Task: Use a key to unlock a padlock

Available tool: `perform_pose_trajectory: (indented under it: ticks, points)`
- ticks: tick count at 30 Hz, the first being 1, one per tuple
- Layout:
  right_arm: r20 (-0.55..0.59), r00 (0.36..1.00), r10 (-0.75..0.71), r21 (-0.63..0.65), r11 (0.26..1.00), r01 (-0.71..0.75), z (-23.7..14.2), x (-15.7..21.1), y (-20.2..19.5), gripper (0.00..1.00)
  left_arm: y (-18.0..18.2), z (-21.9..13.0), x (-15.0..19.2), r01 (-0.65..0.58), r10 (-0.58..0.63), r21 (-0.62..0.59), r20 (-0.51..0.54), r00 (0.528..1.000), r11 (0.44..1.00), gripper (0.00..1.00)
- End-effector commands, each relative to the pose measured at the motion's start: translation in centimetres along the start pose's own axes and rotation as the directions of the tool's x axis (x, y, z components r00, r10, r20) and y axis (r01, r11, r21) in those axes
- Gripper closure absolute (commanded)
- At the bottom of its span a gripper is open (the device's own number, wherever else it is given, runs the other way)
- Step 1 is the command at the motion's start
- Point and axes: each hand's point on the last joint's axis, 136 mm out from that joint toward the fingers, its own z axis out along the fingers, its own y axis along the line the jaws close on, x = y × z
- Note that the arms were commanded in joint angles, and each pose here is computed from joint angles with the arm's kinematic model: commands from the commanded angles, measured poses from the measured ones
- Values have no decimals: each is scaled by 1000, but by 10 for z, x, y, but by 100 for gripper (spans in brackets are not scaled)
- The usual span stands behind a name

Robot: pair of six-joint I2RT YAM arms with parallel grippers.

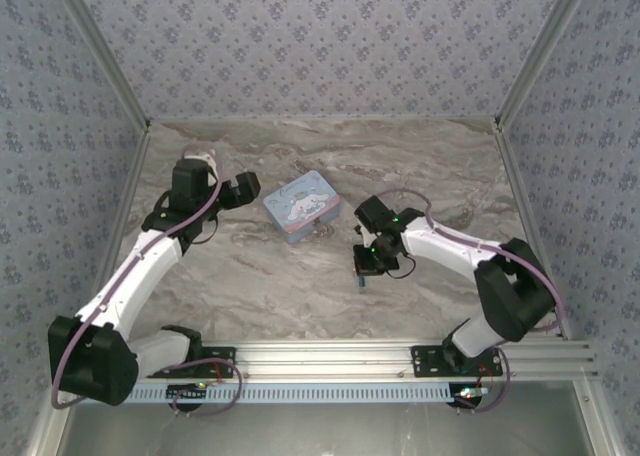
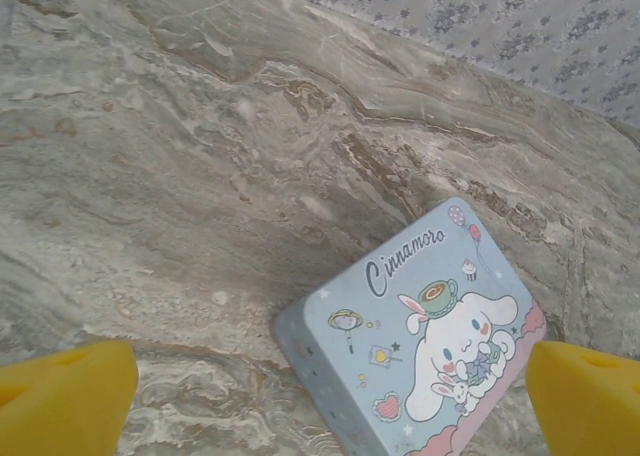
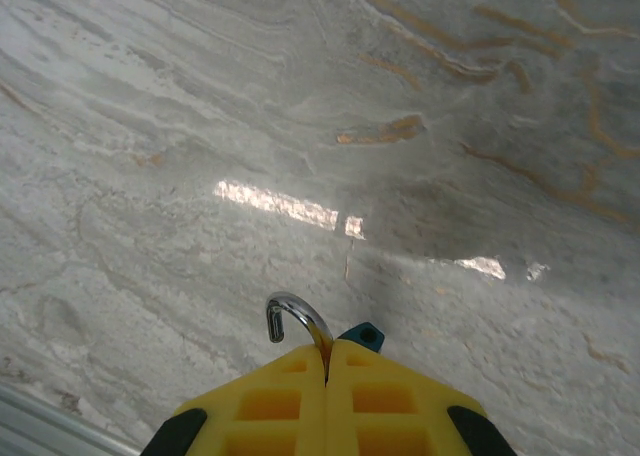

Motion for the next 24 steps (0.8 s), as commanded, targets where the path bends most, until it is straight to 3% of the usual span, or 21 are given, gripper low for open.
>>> perform_pose_trajectory:
  ticks: [1,13,24]
  points:
    - [-15,1000,-6,-10,1000,6,5,-9,12,99,13,-9,5,-17,17,-40,-6,1000,999,1]
    - [-63,998,-12,-29,1000,10,34,-18,24,99,26,-17,8,-10,10,-65,0,1000,998,1]
    - [-68,997,-20,-23,1000,19,35,-16,24,96,24,-21,2,-19,20,-66,11,1000,998,0]
